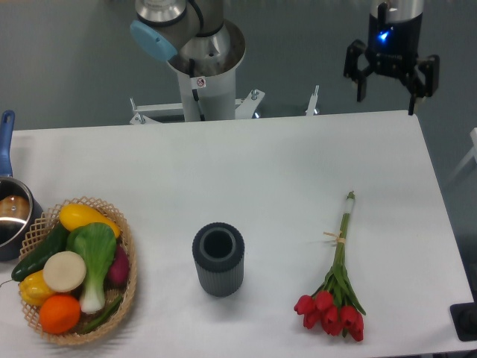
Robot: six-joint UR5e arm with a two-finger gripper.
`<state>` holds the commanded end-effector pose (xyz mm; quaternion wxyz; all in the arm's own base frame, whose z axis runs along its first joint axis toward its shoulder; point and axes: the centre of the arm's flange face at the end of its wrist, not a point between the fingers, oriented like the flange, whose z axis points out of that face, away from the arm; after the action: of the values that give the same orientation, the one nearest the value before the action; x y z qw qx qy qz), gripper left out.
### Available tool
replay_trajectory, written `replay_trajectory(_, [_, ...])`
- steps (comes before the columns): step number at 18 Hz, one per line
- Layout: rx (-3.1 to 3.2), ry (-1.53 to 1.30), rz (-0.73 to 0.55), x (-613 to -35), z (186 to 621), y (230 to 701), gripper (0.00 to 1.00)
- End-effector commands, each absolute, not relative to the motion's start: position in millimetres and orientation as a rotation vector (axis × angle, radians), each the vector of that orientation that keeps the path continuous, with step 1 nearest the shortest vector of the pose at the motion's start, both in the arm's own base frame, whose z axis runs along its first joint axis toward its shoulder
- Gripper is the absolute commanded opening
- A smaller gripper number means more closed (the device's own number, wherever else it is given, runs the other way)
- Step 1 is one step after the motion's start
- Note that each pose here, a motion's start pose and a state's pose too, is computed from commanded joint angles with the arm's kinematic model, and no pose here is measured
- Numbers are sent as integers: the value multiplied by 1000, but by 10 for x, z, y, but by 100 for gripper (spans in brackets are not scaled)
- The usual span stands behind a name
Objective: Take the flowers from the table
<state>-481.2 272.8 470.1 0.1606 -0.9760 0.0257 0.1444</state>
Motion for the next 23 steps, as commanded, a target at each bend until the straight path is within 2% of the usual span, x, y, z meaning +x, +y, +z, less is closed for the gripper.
replay_trajectory(4, [-2756, 5, 407, -4938, 4491, 3015, 100])
replay_trajectory(8, [-2771, 2, 303, -4957, 4133, 3395, 100])
replay_trajectory(11, [-2773, 53, 272, -5019, 3819, 3670, 100])
replay_trajectory(15, [-2786, 1, 198, -5047, 3521, 3865, 100])
replay_trajectory(19, [-2779, -99, 167, -5233, 3414, 4011, 100])
replay_trajectory(23, [-2720, -212, 50, -5422, 3153, 4078, 100])
